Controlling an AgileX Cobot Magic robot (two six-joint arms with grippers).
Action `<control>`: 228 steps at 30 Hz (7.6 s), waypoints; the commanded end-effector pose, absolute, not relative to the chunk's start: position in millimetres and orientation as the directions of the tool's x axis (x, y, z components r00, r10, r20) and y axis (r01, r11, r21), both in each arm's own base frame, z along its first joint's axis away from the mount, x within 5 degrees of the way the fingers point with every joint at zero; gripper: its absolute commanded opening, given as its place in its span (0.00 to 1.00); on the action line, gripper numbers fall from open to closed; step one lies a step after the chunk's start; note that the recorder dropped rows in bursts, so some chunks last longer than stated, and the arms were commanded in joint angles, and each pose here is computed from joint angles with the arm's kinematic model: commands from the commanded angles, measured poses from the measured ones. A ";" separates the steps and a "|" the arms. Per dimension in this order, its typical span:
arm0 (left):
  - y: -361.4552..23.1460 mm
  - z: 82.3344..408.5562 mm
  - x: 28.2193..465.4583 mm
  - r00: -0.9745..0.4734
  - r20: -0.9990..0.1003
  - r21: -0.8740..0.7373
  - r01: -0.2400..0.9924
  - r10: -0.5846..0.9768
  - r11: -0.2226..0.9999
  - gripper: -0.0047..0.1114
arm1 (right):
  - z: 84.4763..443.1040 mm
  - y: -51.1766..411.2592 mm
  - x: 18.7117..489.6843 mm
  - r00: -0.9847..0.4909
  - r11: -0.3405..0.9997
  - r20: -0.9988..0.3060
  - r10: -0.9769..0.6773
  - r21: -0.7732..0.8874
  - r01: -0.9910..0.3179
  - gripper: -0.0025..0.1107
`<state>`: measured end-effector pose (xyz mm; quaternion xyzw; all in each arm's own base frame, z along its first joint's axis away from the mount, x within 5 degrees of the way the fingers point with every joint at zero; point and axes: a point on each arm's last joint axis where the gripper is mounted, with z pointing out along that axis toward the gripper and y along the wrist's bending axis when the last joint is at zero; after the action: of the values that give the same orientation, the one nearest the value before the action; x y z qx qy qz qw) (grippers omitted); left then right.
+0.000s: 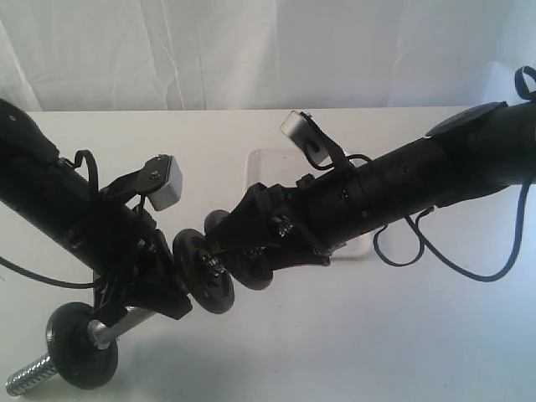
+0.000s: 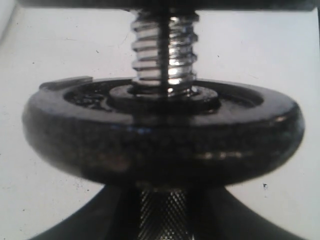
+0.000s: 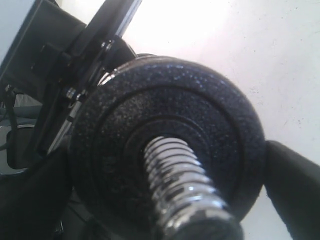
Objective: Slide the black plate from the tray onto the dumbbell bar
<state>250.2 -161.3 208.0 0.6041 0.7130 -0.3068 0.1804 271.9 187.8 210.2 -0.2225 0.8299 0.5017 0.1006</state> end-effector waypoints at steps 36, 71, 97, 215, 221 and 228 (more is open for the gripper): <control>-172.7 235.5 251.6 -0.291 -0.742 -0.270 0.954 0.604 0.127 0.04 | 217.3 181.7 263.2 -0.864 0.472 -0.241 -0.442 0.757 -0.452 0.95; -165.6 200.7 266.0 -0.622 -0.583 -0.399 0.780 0.522 0.483 0.04 | 243.5 178.1 267.9 -0.830 0.507 -0.240 -0.503 0.696 -0.508 0.02; -160.3 165.2 275.4 -0.894 -0.303 -0.516 0.445 0.330 0.732 0.04 | 244.6 178.3 267.6 -0.832 0.505 -0.241 -0.499 0.699 -0.506 0.02; -152.9 201.9 357.7 -0.737 -0.666 -0.372 0.190 -0.119 0.909 0.04 | 244.8 178.5 267.7 -0.842 0.513 -0.230 -0.489 0.705 -0.490 0.02; -157.2 211.8 370.1 -0.712 -0.684 -0.396 0.181 -0.157 0.900 0.04 | 244.8 178.5 267.7 -0.842 0.513 -0.230 -0.489 0.705 -0.490 0.02; -153.8 217.6 376.2 -0.669 -0.709 -0.406 0.129 -0.223 0.905 0.04 | 244.3 178.4 267.4 -0.842 0.513 -0.228 -0.489 0.706 -0.489 0.02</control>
<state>362.8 -158.3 165.5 0.0241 0.9294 -0.2069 0.3046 267.7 178.8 239.1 -0.2795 0.8719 0.4020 -0.0059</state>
